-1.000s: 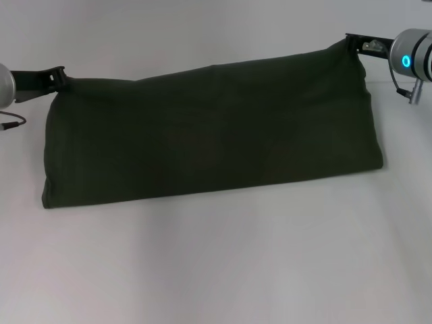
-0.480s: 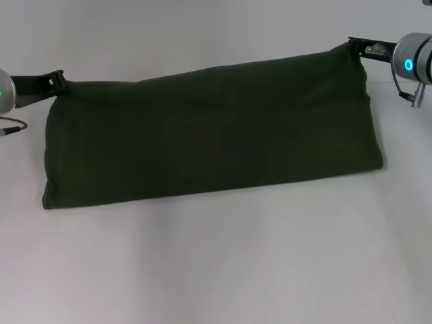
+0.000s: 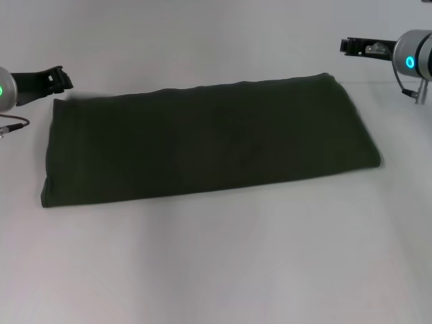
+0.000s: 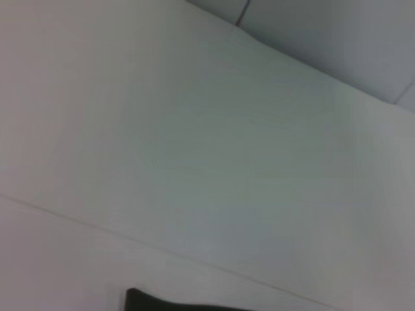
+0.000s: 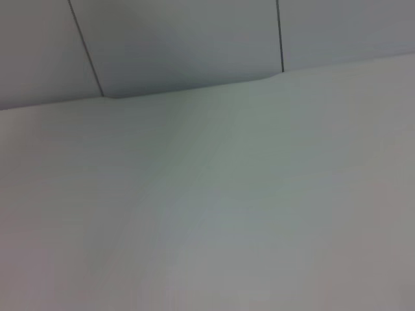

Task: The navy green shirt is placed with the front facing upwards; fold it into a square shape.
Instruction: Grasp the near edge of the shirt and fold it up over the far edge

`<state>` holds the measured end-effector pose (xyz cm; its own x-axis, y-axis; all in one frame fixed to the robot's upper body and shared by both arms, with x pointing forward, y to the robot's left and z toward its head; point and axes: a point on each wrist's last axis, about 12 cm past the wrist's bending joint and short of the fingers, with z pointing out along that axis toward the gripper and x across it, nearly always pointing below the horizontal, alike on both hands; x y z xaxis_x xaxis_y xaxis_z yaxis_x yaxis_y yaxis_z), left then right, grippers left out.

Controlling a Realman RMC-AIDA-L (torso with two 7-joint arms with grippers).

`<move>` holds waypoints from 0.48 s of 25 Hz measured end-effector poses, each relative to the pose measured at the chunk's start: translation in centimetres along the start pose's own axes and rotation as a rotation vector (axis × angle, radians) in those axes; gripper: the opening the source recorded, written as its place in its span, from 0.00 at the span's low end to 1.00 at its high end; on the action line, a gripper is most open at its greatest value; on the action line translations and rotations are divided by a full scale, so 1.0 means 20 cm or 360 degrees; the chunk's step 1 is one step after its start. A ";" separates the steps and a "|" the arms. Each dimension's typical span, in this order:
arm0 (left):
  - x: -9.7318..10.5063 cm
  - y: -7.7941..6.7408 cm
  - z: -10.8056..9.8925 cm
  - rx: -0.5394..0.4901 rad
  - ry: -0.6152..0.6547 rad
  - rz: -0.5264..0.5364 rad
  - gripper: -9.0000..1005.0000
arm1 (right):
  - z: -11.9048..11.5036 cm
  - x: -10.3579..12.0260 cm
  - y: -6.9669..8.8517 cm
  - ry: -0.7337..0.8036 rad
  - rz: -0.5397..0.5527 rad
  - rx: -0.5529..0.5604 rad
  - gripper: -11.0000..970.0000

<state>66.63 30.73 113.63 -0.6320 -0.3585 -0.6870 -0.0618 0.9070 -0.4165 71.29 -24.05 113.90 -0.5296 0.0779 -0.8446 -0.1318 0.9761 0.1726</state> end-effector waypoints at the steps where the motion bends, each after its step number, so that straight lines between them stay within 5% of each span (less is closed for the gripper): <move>1: 0.00 0.00 0.00 -0.0002 -0.0005 -0.0006 0.05 | 0.00 -0.01 0.00 -0.0004 -0.0003 0.0003 0.13; 4: 0.00 -0.01 0.01 0.0006 -0.0020 -0.0027 0.05 | -0.01 -0.05 -0.04 -0.0023 -0.0001 0.0009 0.23; 12: 0.06 0.08 -0.07 0.0242 -0.0023 -0.0246 0.48 | -0.20 0.04 -0.20 0.0057 0.0364 -0.0310 0.70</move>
<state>64.66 31.99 113.01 -0.6128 -0.4948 -0.6161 -0.0389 0.7977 -0.6018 68.05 -28.76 114.49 -0.5927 0.2806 -0.7549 -0.1620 0.8766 0.4531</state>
